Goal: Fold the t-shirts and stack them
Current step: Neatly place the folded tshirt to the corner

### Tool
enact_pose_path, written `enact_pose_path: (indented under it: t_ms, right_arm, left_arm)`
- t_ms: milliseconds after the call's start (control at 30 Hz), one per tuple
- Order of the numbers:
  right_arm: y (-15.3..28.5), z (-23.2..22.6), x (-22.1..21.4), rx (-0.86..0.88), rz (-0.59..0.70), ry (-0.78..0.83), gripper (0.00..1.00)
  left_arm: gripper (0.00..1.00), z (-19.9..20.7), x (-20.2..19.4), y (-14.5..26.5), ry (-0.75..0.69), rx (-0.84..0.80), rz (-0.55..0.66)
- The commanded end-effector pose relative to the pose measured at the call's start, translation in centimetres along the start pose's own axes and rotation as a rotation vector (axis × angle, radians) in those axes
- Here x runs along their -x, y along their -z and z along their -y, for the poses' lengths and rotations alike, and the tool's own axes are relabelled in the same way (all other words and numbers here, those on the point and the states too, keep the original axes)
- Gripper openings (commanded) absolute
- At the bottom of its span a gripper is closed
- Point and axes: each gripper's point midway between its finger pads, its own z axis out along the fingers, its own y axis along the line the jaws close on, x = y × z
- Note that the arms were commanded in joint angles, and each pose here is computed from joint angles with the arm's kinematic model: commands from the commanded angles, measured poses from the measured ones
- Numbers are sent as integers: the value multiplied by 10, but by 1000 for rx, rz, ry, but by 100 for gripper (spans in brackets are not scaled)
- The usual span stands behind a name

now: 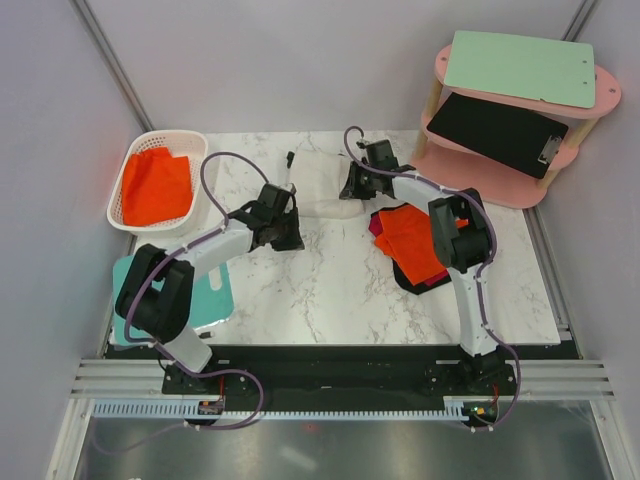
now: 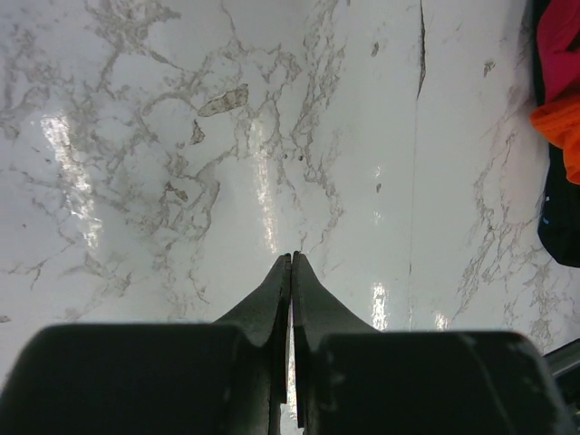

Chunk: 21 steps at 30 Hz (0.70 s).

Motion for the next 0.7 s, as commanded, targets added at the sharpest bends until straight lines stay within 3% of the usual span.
enact_pose_path:
  t_ms: [0, 167, 267, 300, 400, 433, 667]
  right_arm:
    - [-5, -10, -27, -50, -98, 59, 0]
    - [13, -36, -35, -100, -113, 229, 0]
    - [29, -51, -56, -116, -177, 308, 0]
    - [37, -55, -61, -112, -199, 336, 0]
    - [55, -63, -91, -97, -283, 388, 0]
    - [60, -66, -100, -93, -306, 406, 0]
    - [120, -51, -123, -211, -363, 460, 0]
  left_arm:
    - [6, -12, 26, 26, -12, 20, 104]
    - [10, -30, 51, 57, 38, 62, 176]
    - [18, -32, 71, 85, 67, 62, 255]
    - [36, -30, 79, 94, 76, 59, 283]
    - [69, -25, 94, 117, 77, 51, 350]
    - [75, -29, 98, 121, 80, 75, 370]
    - [81, -38, 101, 117, 83, 122, 360]
